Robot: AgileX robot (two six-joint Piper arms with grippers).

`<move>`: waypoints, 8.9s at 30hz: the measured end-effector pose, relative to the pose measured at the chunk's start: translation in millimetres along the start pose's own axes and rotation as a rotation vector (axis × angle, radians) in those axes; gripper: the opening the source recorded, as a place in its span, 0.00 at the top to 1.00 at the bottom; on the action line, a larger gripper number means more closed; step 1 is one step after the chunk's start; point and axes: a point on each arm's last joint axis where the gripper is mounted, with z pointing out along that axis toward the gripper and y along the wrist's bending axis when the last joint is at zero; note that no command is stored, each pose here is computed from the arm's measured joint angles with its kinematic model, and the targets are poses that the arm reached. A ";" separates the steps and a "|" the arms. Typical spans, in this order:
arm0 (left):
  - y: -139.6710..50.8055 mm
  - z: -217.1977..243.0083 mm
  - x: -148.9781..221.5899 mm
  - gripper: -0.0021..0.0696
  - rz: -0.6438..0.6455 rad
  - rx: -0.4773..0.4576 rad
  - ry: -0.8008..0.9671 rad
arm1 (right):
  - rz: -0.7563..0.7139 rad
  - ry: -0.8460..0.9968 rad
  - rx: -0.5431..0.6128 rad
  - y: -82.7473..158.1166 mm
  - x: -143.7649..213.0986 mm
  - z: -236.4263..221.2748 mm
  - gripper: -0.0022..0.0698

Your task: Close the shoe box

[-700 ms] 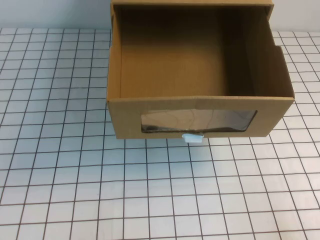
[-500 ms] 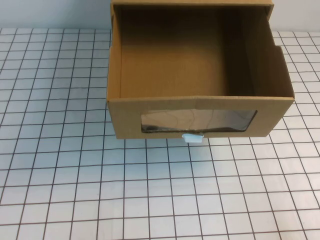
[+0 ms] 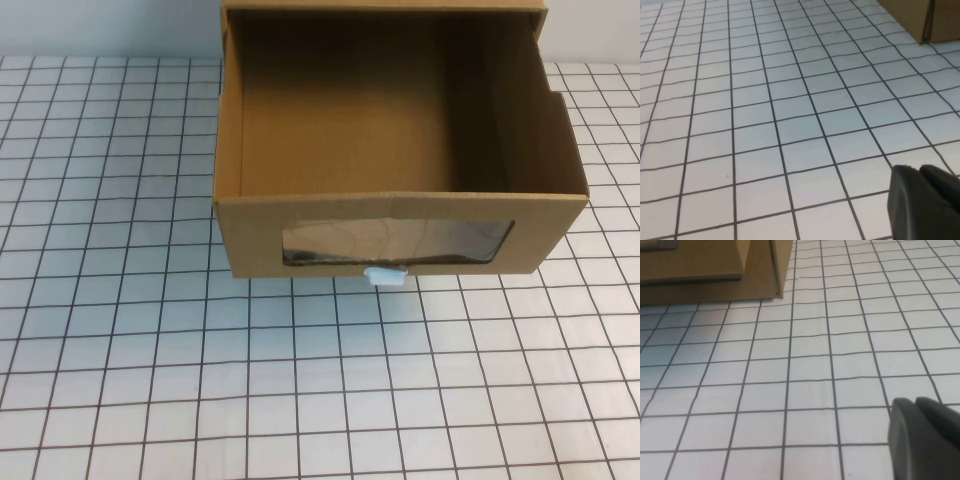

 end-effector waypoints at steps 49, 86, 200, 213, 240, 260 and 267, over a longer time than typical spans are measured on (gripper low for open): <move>19.8 -117.6 -204.8 0.98 -0.292 0.051 -1.094 | 0.203 -1.072 -0.161 10.9 -220.1 -138.7 0.99; -124.5 265.4 -368.3 0.98 0.134 0.690 0.129 | -0.511 0.152 -0.895 128.1 -187.1 73.2 0.99; -80.6 216.3 -415.1 0.98 0.143 0.771 0.145 | -0.381 -0.239 -0.474 103.4 -294.1 168.4 0.99; -57.2 89.0 -444.8 0.98 0.176 0.736 0.025 | -0.316 -0.225 -0.447 76.1 -256.9 65.1 0.99; -12.6 -79.7 -158.6 0.98 -0.068 0.406 -0.271 | -0.008 -0.182 -0.388 35.6 -88.9 -6.5 0.99; -6.7 -0.4 -53.9 0.98 -0.036 0.152 -0.301 | 0.005 -0.061 -0.416 37.2 -56.4 2.3 0.99; -9.6 8.3 -27.2 0.98 -0.027 0.161 -0.204 | -0.019 0.036 -0.544 47.5 -47.3 -3.0 0.99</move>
